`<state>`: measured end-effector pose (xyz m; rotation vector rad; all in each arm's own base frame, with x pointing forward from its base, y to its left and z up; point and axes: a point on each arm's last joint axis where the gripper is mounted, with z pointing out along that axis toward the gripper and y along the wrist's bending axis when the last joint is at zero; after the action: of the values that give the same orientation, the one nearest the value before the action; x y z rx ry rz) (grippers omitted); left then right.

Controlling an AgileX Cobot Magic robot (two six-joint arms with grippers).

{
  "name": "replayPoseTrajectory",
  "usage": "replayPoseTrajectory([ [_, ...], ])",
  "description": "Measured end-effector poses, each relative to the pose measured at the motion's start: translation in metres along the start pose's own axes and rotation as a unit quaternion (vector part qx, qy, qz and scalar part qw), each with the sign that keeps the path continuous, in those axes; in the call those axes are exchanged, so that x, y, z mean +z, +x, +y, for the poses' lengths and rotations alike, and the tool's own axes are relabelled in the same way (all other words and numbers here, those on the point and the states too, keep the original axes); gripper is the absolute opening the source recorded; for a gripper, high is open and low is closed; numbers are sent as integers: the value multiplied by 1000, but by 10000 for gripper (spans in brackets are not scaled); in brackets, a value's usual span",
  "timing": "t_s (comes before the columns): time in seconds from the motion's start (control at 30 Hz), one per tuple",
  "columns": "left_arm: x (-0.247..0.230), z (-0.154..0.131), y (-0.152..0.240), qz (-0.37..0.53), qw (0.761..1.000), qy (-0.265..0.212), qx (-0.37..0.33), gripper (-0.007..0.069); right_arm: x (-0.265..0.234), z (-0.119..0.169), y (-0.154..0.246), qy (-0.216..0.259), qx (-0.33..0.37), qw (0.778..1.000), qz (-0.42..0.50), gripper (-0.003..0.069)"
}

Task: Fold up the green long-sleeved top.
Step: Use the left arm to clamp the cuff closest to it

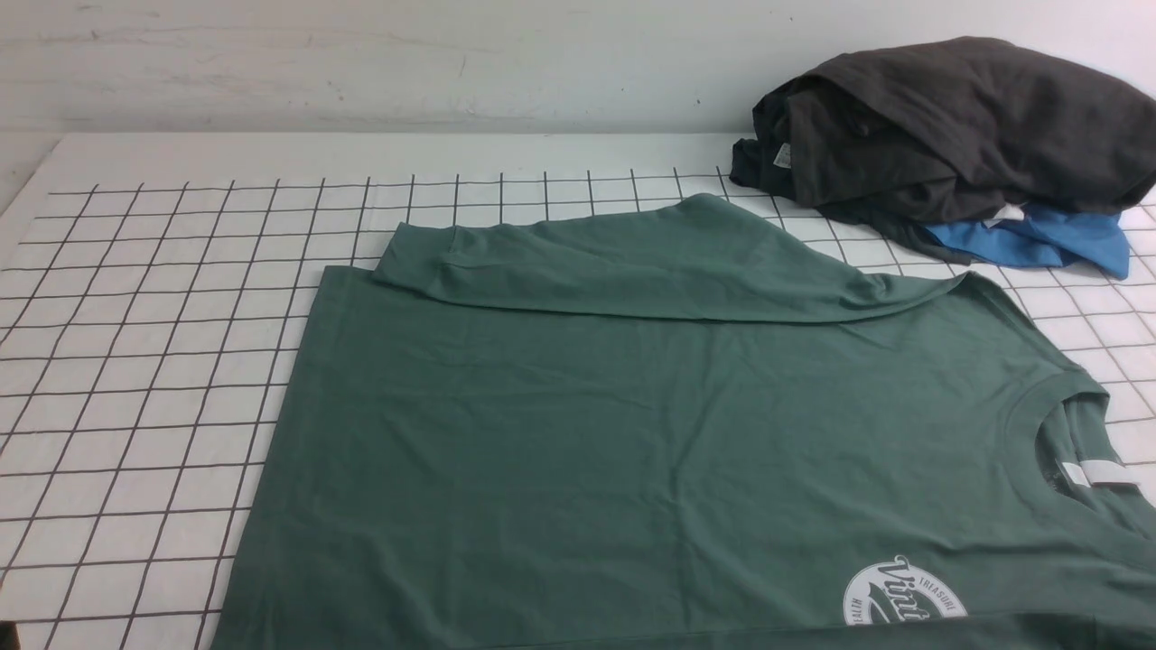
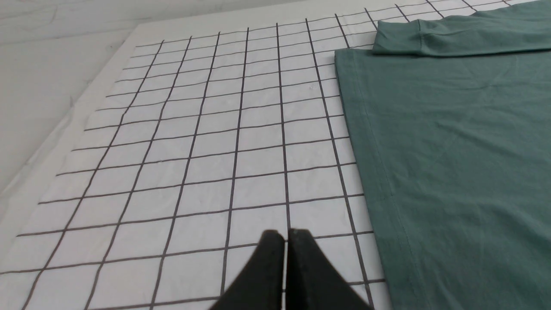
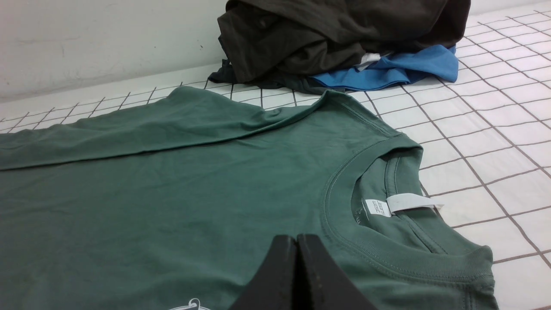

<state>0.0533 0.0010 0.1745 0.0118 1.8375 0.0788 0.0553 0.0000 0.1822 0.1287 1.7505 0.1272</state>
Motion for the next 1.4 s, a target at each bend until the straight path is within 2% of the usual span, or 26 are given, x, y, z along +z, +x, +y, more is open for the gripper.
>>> replayPoseTrajectory([
  [1.4,0,-1,-2,-8,1000,4,-8,-5,0,0,0,0,4,1000,0,-14],
])
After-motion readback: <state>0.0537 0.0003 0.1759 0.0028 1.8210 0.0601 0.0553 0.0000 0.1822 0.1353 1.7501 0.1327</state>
